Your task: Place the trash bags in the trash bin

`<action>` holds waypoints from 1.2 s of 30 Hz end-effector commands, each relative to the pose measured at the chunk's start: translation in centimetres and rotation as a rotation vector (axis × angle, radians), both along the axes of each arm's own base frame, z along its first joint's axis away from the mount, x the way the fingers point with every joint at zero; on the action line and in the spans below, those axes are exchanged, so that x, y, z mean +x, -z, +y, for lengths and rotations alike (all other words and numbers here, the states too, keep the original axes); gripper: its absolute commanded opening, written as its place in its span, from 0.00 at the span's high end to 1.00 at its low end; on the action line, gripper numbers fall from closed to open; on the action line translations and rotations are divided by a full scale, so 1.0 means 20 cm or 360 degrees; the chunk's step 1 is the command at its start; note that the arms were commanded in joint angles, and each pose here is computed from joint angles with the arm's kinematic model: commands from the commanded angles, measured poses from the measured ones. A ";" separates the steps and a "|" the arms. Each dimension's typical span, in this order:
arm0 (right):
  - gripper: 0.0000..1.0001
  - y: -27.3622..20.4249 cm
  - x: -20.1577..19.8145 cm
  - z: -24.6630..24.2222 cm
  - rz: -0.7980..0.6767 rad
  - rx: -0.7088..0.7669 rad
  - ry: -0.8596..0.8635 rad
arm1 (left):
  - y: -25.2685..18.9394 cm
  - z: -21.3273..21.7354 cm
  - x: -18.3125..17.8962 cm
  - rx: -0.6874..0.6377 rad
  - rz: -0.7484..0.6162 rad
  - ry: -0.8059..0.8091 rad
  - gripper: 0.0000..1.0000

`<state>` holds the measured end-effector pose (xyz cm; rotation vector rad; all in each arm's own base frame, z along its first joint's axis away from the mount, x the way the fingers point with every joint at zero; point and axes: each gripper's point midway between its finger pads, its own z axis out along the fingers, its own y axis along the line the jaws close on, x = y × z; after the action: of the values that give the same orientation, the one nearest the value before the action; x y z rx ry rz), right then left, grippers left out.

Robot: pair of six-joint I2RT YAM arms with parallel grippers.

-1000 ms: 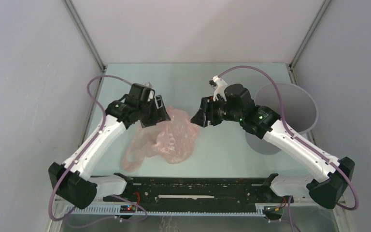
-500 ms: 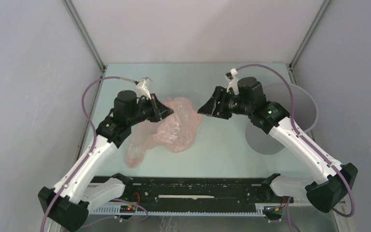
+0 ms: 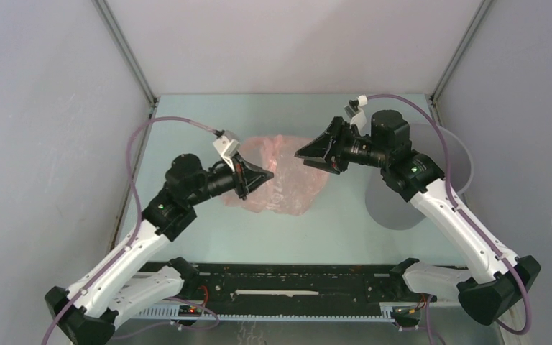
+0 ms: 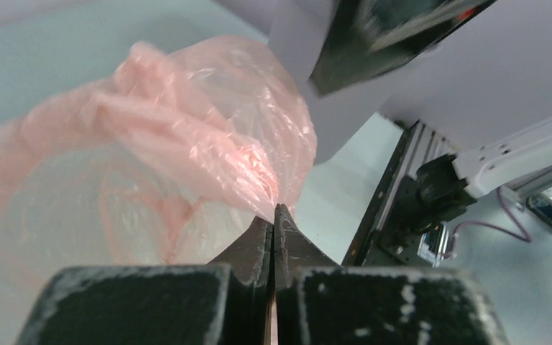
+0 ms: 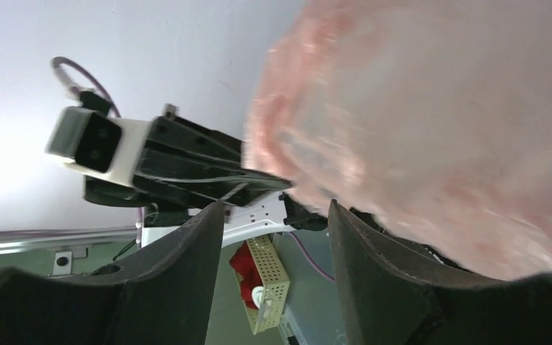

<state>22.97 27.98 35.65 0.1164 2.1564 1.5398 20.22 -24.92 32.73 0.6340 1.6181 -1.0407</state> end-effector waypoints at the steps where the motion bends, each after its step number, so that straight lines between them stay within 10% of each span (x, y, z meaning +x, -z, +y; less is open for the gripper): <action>1: 0.36 -0.05 0.03 -0.03 -0.0100 -0.0024 0.0043 | 0.34 -0.06 0.09 0.0071 0.0163 -0.0095 1.00; 13: 0.36 0.49 0.11 0.11 0.0164 -0.0444 -0.0023 | 0.89 -0.04 0.00 0.0122 0.0418 -0.0234 1.00; 22: 0.51 0.62 0.17 0.23 0.0190 -0.0446 -0.0062 | 0.85 -0.01 -0.04 0.0029 0.0399 -0.0245 1.00; 36: 0.32 0.79 0.23 0.27 0.0469 -0.0418 -0.0068 | 0.70 -0.02 -0.06 -0.0163 0.0326 -0.0204 1.00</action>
<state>26.63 32.98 19.04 0.1688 2.6167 1.2525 19.10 -25.01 17.79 0.3679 1.7964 -1.0750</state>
